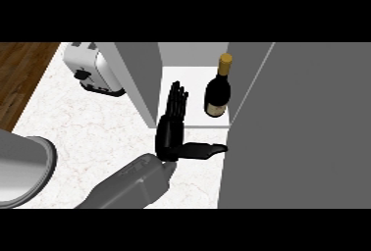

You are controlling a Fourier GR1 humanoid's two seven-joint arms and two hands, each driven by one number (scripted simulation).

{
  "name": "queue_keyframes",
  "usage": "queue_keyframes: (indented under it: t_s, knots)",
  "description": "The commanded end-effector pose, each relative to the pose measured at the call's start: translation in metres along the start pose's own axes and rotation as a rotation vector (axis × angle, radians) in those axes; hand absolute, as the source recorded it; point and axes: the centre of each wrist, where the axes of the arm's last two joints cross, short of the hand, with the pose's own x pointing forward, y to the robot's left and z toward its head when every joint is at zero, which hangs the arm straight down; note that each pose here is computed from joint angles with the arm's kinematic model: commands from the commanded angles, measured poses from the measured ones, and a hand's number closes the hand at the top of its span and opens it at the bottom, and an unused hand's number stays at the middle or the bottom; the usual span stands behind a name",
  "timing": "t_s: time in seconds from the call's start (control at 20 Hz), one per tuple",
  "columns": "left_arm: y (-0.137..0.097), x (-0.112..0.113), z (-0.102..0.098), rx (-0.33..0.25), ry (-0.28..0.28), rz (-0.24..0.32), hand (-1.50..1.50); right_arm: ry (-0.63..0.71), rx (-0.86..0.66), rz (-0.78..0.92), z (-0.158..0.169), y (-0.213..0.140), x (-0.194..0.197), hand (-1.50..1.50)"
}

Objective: Pick up the wine, place it into the cabinet and close the cabinet

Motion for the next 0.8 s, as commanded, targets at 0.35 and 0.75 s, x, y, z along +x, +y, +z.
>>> queue_keyframes:
  t_s: [0.35, 0.75]
  knots:
    - [0.024, 0.044, 0.047, -0.14, 0.0, 0.02, -1.5, -0.016, 0.018, -0.01, 0.004, 0.007, -0.002, -1.5]
    - [0.072, 0.097, 0.072, -0.238, -0.009, 0.046, 1.5, 0.019, 0.269, 0.081, 0.018, -0.005, 0.015, 1.5]
